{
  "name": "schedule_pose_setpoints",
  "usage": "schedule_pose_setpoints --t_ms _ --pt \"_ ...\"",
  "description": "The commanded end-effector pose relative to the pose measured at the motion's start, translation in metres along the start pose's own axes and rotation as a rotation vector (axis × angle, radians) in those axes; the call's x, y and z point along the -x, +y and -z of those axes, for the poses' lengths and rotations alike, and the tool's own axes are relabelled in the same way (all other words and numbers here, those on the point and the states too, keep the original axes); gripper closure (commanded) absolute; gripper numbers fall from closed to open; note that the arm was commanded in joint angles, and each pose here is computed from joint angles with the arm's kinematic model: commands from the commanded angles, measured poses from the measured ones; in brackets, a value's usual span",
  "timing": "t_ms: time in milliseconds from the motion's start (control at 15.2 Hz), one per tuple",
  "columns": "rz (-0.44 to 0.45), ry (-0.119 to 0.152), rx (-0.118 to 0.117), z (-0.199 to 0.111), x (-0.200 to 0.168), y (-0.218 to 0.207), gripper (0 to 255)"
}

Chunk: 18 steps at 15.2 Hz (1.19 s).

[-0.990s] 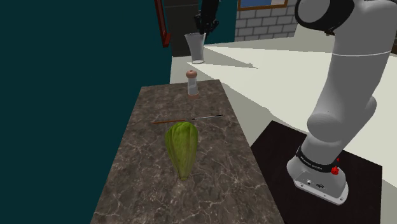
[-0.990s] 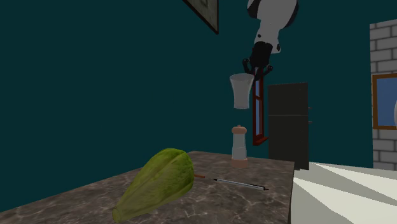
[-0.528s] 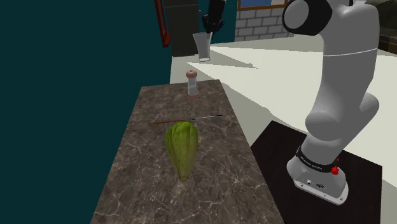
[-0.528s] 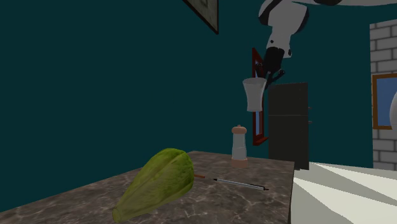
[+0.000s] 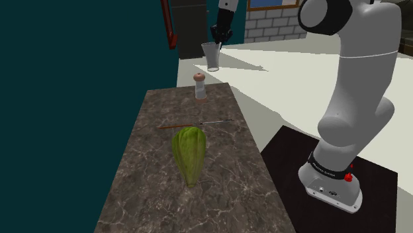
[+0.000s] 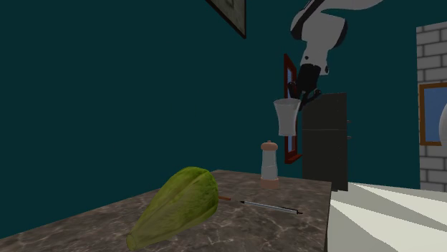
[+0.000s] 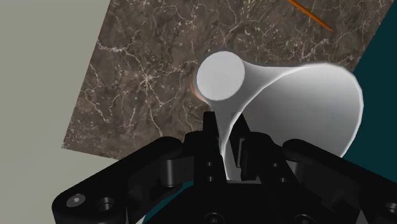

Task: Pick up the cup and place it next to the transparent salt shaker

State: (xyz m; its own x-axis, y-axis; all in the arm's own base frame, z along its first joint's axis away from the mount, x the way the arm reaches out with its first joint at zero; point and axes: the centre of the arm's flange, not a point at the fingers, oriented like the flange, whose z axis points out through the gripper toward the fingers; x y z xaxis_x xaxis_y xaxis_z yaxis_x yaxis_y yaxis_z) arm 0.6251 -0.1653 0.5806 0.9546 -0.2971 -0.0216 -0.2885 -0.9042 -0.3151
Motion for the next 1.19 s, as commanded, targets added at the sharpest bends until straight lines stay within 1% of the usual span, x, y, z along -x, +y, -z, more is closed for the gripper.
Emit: schedule_pose_setpoints --t_ms 0,1122 --pt "0.000 0.001 0.000 -0.010 0.000 0.003 255" --pt "0.000 0.001 0.000 -0.095 -0.002 0.031 255"
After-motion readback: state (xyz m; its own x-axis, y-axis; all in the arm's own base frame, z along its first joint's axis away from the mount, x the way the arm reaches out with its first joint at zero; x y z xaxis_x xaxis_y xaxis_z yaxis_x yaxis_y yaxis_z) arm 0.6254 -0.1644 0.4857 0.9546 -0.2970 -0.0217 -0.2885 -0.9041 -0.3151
